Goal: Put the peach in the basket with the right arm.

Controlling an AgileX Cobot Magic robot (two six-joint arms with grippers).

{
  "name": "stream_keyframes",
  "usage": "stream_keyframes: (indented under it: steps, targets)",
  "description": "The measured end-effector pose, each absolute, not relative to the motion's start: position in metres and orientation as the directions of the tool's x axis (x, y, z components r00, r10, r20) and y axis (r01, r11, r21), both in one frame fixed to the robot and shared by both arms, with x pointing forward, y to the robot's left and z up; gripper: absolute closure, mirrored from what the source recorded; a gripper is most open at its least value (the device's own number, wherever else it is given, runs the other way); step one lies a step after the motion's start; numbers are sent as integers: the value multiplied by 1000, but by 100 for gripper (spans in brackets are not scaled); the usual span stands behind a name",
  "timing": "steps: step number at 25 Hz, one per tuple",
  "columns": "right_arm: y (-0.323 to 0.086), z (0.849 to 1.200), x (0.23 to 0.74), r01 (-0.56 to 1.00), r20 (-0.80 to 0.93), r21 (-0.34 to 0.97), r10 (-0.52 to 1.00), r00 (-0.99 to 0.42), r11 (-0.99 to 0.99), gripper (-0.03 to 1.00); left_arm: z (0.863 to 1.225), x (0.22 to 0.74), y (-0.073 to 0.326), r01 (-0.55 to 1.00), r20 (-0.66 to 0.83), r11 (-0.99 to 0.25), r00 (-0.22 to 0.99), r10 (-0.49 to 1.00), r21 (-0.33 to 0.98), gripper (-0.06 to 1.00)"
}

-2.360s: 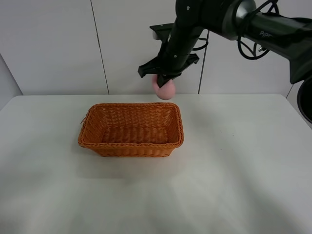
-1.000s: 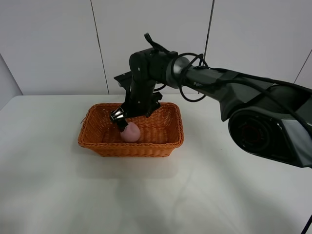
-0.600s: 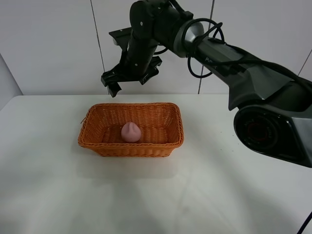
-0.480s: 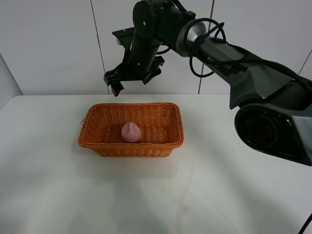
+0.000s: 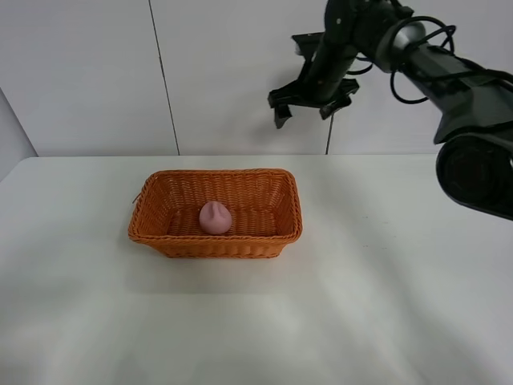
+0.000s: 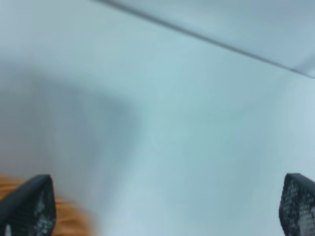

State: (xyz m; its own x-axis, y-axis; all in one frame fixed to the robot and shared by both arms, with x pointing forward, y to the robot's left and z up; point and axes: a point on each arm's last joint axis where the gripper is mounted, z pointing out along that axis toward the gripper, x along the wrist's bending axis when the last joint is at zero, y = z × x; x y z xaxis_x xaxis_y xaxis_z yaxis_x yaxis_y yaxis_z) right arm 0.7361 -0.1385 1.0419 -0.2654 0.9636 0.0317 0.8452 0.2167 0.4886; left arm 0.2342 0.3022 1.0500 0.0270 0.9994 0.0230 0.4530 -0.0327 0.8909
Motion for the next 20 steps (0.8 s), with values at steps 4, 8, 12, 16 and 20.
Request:
stream_keyframes:
  steps: [4, 8, 12, 16, 20]
  targets:
    - [-203, 1038, 752, 873, 23, 475, 990, -141, 113, 27, 1050, 234, 302, 453, 23, -33, 27, 999, 891, -5]
    - [-254, 1038, 759, 880, 22, 474, 999, -46, 30, 27, 1050, 234, 302, 453, 23, -33, 27, 999, 891, -5]
    - [-278, 1038, 761, 881, 27, 473, 1000, 0, -13, 27, 1050, 234, 302, 453, 23, -33, 27, 999, 891, -5]
    - [-283, 1038, 761, 881, 31, 473, 999, 11, -24, 27, 1050, 234, 302, 453, 23, -33, 27, 999, 891, -5]
    - [-283, 1038, 758, 886, 33, 463, 999, 11, -25, 27, 1050, 234, 302, 453, 23, -33, 27, 999, 891, -5]
